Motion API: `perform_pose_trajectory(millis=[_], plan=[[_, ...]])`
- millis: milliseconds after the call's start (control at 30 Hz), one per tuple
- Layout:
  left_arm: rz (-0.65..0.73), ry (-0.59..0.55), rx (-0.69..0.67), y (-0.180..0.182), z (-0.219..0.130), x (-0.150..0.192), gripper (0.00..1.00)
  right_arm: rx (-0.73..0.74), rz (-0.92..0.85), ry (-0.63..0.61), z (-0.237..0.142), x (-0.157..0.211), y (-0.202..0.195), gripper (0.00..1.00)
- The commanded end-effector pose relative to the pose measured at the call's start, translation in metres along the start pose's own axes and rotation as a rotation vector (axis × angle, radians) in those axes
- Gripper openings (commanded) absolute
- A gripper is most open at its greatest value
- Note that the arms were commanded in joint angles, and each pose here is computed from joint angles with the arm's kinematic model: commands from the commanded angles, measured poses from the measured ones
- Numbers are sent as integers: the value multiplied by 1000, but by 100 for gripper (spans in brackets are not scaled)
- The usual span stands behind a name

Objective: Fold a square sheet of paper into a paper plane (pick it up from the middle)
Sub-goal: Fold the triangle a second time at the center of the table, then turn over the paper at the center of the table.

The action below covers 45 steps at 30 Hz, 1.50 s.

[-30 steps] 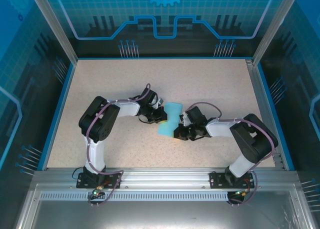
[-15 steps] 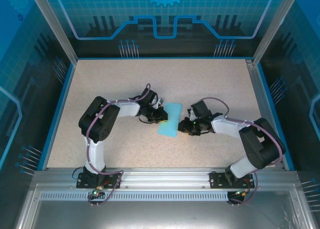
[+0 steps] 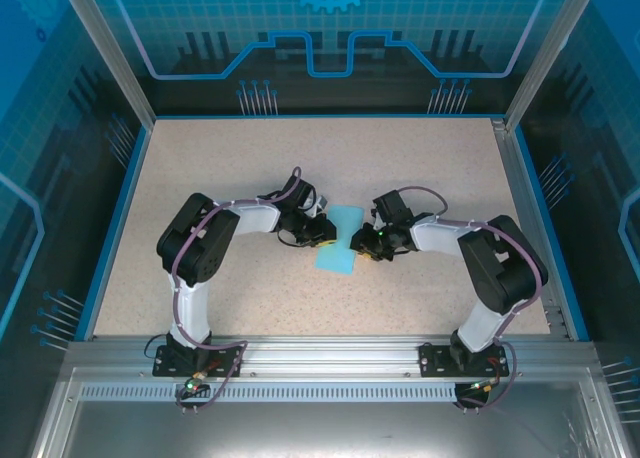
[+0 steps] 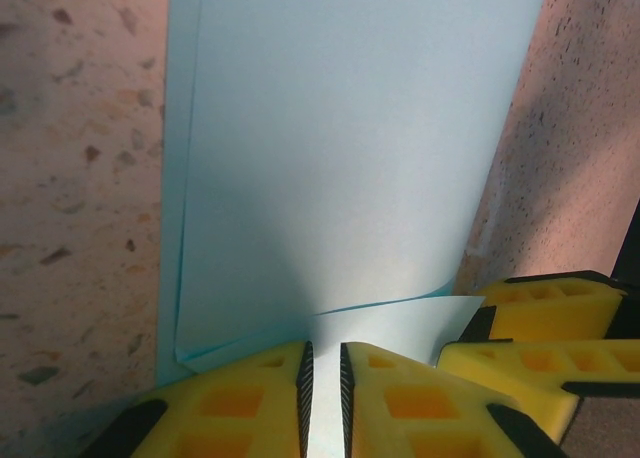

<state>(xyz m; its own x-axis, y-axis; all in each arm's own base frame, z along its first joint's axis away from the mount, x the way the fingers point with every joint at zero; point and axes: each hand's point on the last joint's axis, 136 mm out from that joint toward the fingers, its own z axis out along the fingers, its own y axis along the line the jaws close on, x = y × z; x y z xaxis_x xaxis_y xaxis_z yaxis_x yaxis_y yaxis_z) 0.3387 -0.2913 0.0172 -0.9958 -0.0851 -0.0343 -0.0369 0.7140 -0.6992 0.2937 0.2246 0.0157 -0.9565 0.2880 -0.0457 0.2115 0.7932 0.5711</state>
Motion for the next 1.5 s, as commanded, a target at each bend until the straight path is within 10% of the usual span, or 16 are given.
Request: perform_pose_trajectory(millis=[0,1467], plan=[[-16,11,-14,-3,-5,3,19,-54,27,0,10,-8,7,23],[-97,-138,34,-6,-44,-20,22,-277,-141,2,12,-1,39,27]])
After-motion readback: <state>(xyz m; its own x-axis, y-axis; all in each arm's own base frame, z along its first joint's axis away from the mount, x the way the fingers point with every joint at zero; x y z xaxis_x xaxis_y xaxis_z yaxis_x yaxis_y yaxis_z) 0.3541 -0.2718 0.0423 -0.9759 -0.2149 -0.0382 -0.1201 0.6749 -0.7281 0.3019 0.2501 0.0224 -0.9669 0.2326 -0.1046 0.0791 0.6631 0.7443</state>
